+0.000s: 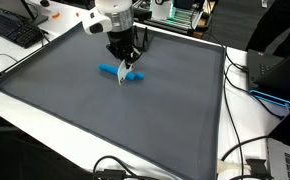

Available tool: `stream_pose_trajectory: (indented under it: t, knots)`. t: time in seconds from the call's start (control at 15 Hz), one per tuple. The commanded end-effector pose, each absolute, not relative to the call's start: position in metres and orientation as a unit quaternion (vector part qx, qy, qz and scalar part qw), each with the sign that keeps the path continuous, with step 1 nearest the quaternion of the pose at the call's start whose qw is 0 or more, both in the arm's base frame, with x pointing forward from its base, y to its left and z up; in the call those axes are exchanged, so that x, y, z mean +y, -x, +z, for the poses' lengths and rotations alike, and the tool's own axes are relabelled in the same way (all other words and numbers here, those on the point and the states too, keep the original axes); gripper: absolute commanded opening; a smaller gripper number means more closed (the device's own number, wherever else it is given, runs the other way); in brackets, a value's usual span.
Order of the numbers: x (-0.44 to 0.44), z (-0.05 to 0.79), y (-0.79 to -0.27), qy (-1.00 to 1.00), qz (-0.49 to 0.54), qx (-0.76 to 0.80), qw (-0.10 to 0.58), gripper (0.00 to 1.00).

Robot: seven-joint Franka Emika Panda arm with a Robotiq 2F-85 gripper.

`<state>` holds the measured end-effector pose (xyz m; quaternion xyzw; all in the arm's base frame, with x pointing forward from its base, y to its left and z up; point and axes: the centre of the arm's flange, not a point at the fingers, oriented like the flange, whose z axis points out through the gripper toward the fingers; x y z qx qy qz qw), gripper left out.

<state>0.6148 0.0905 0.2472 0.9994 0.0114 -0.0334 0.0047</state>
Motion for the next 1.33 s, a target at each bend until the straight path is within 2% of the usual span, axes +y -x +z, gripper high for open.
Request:
stream_pose_trajectory:
  t: [0.0, 0.53, 1.27]
  knots:
    - [0.088, 0.262, -0.612, -0.999, -0.027, 0.012, 0.019, 0.01]
    - [0.073, 0.29, -0.618, -0.999, 0.0, 0.02, 0.039, 0.01]
    - [0.062, 0.267, -0.617, -0.998, -0.008, 0.044, 0.054, 0.01]
